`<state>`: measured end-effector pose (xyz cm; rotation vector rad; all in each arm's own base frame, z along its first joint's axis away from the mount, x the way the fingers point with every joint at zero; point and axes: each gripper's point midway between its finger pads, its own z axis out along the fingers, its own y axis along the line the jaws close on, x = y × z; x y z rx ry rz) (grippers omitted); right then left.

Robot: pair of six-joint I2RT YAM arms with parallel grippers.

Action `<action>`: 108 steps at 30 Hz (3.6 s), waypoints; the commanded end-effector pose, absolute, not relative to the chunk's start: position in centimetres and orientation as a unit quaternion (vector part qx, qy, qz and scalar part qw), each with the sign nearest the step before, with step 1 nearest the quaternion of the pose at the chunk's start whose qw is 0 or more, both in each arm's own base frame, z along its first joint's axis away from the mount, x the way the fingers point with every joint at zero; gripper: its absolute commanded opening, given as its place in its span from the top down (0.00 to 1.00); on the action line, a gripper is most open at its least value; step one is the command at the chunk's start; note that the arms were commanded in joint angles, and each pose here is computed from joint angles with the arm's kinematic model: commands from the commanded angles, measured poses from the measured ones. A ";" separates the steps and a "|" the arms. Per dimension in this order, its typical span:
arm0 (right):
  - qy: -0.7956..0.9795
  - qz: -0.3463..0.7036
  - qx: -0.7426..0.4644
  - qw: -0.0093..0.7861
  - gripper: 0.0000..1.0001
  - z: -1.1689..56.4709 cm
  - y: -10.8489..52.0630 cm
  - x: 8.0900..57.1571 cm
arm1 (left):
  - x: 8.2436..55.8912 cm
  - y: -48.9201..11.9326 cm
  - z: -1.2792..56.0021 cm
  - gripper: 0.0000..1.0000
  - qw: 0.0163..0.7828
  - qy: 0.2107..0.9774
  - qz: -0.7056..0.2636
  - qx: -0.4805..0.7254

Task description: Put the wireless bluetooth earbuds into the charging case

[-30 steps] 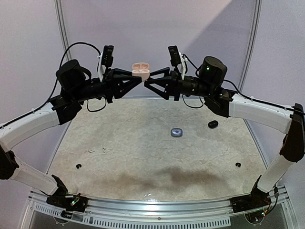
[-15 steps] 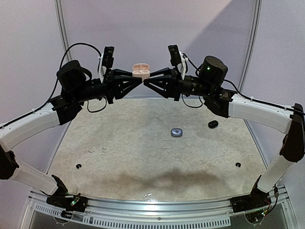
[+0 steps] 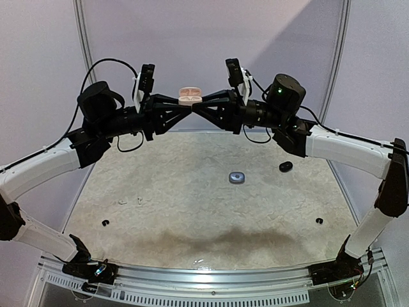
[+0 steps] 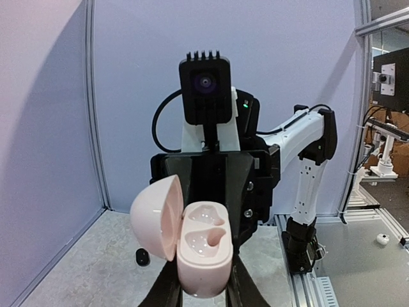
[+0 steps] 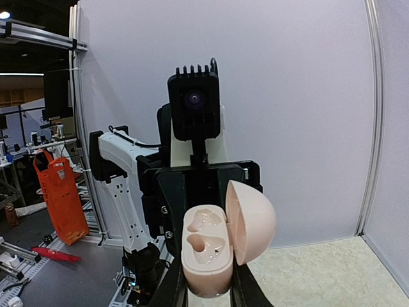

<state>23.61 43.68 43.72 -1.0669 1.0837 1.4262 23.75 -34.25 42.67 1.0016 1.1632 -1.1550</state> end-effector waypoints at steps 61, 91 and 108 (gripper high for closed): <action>0.654 0.388 -0.332 0.559 1.00 34.7 39.9 32.0 | 32.1 -11.7 5.7 0.64 0.065 0.997 -0.034 0.030; 0.684 0.385 -0.326 0.527 1.00 32.8 39.7 29.6 | 30.9 -13.1 1.0 0.67 -0.006 0.996 -0.036 0.085; 0.688 0.384 -0.316 0.529 1.00 33.3 39.5 29.2 | 30.4 -12.5 0.0 0.89 -0.026 0.996 -0.020 0.083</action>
